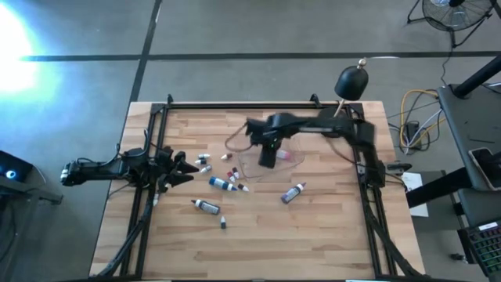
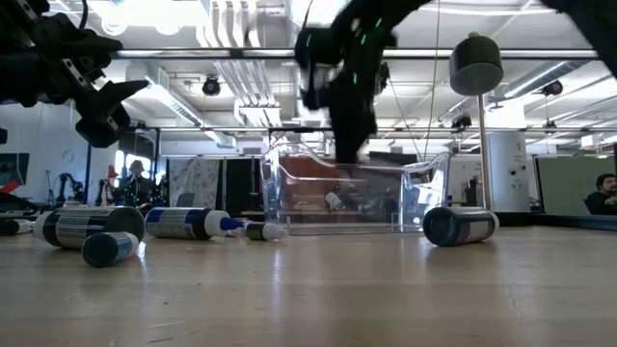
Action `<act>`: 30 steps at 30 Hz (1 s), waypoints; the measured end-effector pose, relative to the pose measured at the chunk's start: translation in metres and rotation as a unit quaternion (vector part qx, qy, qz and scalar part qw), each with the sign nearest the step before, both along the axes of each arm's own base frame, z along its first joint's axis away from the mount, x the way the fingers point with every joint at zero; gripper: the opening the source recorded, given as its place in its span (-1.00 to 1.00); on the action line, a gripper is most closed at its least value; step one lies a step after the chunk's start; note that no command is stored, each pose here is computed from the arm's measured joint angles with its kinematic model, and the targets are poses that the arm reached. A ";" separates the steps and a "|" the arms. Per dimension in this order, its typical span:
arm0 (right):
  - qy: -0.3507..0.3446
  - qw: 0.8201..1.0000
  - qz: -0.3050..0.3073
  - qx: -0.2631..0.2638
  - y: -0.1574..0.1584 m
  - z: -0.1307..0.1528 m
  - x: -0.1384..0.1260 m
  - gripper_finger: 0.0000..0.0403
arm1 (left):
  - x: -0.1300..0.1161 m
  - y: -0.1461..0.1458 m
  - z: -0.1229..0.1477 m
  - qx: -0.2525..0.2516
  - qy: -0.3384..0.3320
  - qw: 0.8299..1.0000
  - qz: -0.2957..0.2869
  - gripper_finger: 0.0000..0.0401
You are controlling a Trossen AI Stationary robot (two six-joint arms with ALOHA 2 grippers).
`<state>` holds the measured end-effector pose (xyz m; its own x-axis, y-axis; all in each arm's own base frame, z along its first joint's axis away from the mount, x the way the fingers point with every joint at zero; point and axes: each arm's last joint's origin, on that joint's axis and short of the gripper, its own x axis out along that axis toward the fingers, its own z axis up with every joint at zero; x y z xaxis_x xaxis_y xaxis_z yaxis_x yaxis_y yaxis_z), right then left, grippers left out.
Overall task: Pick & Place food coloring
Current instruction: Put the large pink food coloring bottle into the transparent container
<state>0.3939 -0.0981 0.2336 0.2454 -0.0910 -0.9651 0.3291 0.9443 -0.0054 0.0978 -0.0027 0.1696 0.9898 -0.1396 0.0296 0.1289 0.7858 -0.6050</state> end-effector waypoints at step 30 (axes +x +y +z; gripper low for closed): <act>-0.389 0.873 -0.273 -0.116 0.079 -0.022 -0.156 -0.46 | 0.000 0.000 0.000 0.000 0.000 1.000 0.000 -0.02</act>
<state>0.2383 -0.0187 0.2121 0.6769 -0.5691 -0.4668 0.7183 0.6494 0.2496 0.0977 -0.0027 0.1696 0.9897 -0.1396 0.0303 0.1294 0.7857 -0.6049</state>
